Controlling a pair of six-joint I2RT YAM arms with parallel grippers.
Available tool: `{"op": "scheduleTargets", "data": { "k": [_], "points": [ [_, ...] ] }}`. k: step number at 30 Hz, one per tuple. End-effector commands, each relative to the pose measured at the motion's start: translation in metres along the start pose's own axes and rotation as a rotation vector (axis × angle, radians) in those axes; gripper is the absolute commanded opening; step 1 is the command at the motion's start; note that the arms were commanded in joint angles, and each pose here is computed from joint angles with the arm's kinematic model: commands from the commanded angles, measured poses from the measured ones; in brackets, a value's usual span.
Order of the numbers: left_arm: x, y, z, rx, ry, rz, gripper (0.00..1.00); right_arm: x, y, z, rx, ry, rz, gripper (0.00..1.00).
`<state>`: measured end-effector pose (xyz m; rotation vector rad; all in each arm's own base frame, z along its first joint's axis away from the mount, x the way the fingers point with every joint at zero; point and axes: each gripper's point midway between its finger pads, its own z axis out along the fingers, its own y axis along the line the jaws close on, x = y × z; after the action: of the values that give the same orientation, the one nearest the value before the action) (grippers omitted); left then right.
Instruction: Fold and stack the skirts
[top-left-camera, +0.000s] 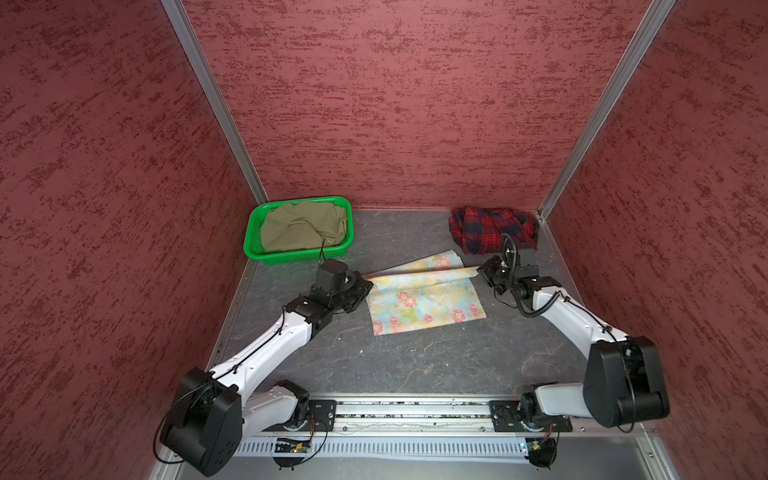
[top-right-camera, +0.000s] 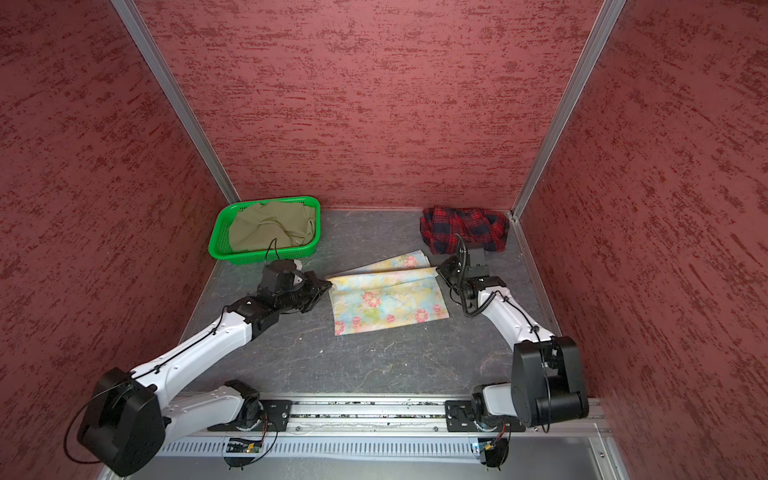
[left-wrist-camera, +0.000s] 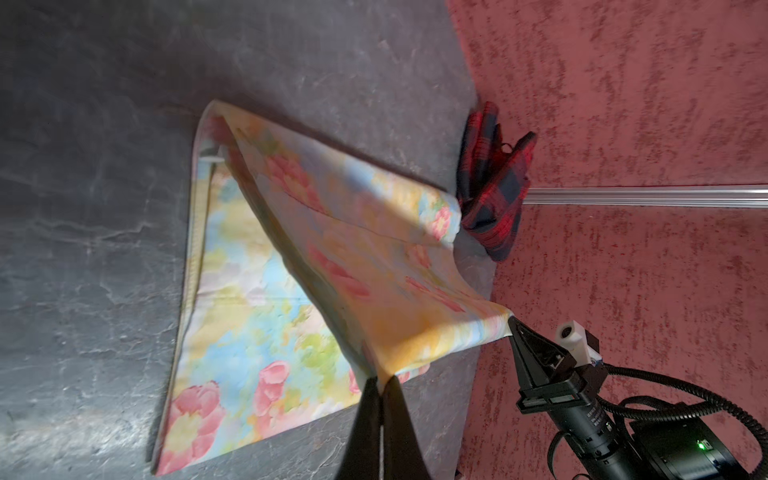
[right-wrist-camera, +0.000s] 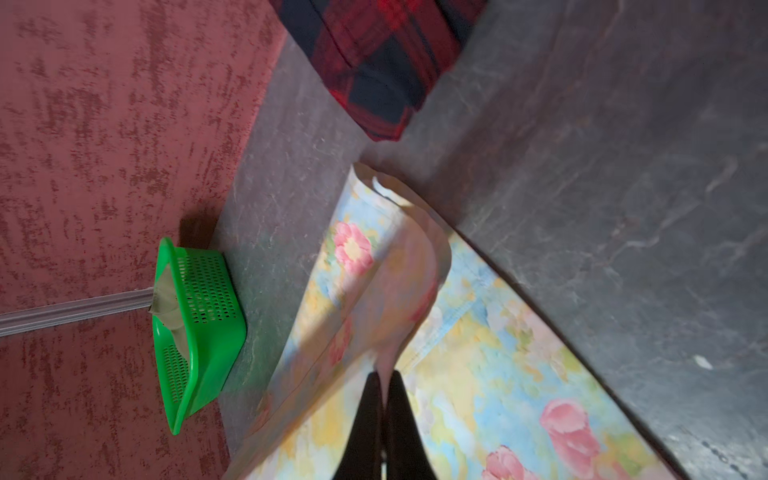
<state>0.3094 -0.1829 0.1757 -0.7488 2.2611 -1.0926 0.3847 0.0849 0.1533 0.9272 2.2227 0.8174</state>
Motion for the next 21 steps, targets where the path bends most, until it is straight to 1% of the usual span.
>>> {"op": "scheduleTargets", "data": {
  "k": [1,4,6,10,12,16,19,21],
  "points": [
    [-0.004,-0.007,-0.013,-0.010,-0.017,0.062,0.00,-0.018,0.020,-0.025,-0.007,-0.070,-0.052,0.00],
    [0.002,-0.012,-0.021,0.001,-0.019,0.080,0.00,-0.020,0.024,-0.042,-0.012,-0.096,-0.071,0.00],
    [0.010,-0.010,-0.024,-0.001,-0.017,0.089,0.00,-0.016,0.019,-0.050,-0.004,-0.096,-0.078,0.00],
    [0.034,0.014,-0.024,-0.049,0.008,0.084,0.00,0.000,-0.004,-0.059,0.027,-0.078,-0.080,0.00],
    [0.049,0.029,-0.020,-0.072,0.030,0.078,0.00,0.013,-0.020,-0.059,0.043,-0.053,-0.069,0.00],
    [0.079,0.078,-0.009,-0.171,0.070,0.068,0.00,0.044,-0.068,-0.052,0.108,0.005,-0.029,0.00],
    [0.090,0.109,0.000,-0.217,0.089,0.030,0.00,0.068,-0.107,-0.046,0.169,0.048,0.001,0.00],
    [0.093,0.116,0.003,-0.225,0.094,0.032,0.00,0.081,-0.133,-0.045,0.220,0.064,0.014,0.00]
  ]
}}
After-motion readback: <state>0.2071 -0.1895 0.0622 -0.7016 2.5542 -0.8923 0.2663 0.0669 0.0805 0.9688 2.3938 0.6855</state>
